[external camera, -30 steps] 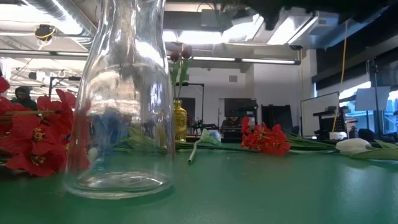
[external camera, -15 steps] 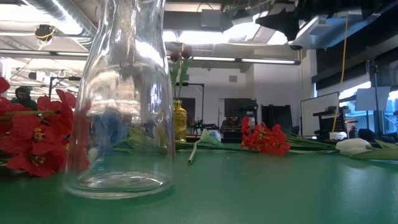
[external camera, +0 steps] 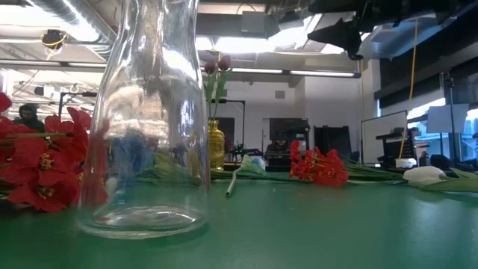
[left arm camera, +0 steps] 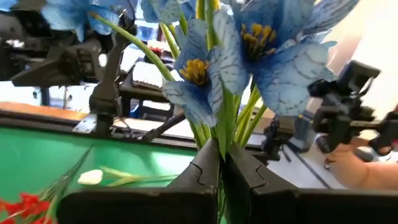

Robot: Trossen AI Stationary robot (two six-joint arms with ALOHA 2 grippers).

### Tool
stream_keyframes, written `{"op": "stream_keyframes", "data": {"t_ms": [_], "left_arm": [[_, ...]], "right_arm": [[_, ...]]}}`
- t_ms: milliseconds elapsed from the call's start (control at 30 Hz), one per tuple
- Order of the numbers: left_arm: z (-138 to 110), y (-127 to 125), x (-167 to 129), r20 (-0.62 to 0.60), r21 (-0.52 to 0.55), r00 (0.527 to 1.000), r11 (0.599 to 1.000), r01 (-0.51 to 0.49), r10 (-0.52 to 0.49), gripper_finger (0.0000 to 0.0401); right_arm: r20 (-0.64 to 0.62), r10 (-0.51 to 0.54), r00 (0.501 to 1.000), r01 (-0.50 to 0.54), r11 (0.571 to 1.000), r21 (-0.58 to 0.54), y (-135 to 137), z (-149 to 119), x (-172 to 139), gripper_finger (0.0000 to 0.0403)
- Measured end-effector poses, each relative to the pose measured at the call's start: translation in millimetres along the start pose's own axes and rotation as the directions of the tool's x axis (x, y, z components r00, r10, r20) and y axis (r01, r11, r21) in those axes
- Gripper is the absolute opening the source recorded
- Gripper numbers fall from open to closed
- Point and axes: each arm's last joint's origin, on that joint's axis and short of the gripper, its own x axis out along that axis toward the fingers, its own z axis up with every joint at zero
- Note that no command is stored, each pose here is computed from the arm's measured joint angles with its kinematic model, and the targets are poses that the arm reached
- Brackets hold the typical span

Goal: Sort flowers into vase by color
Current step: Put the top blue flowers into the transparent vase

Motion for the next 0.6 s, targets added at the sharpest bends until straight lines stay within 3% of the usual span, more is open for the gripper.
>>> {"op": "stream_keyframes", "data": {"t_ms": [367,600], "left_arm": [[-20.3,-0.3,14.6,-0.059,0.038,0.998,0.999,-0.025,0.027,0.0004],[-24.1,5.1,15.9,-0.097,0.047,0.993,0.997,-0.061,0.065,0.0078]], "right_arm": [[-0.018,-0.005,1.0,0.005,1.0,-0.003,-0.4,-1.7,0.0,0.0327],[-0.021,-0.005,1.0,0.005,1.0,-0.003,-0.4,-2.0,0.0,0.0327]]}}
